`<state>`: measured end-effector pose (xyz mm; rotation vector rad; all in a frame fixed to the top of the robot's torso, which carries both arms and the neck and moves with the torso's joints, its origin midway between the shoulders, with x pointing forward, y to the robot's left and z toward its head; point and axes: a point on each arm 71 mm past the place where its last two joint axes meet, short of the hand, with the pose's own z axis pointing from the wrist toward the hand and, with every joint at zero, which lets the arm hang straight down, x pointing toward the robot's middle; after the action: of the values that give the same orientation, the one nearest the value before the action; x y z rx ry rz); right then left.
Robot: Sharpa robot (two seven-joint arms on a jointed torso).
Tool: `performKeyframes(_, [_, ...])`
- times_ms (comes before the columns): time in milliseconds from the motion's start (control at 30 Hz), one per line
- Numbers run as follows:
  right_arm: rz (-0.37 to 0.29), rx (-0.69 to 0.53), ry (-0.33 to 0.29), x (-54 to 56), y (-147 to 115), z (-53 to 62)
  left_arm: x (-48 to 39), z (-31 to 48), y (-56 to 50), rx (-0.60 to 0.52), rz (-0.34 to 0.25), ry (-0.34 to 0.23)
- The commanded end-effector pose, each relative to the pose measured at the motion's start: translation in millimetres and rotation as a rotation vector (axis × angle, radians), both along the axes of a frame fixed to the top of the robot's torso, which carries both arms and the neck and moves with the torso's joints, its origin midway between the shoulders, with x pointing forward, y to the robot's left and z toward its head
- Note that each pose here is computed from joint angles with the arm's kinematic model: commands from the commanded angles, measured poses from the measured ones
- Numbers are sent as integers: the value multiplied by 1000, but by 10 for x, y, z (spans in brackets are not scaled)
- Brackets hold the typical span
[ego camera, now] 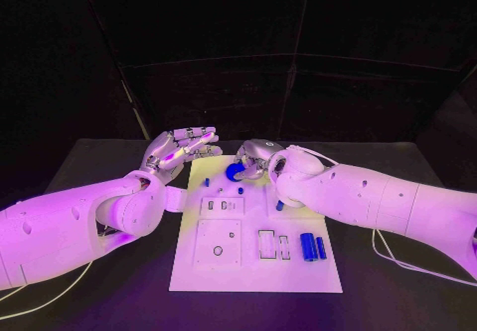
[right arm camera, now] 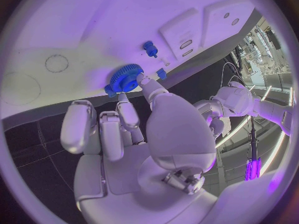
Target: Assemble the parts on the task board
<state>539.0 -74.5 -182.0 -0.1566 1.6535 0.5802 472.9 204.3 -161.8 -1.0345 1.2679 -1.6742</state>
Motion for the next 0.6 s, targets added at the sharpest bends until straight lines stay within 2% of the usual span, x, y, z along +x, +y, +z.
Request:
performKeyframes(33, [-1,9,11,8,-4,4,-1,12,-6,-6,-10,-6])
performKeyframes(333, [-27,15,39,30,-72,-19,-1,12,-2,-6,-9,-6])
performKeyframes(600, [-24,22,58,12,-96,-27,-1,13,5,-5,-7,-7])
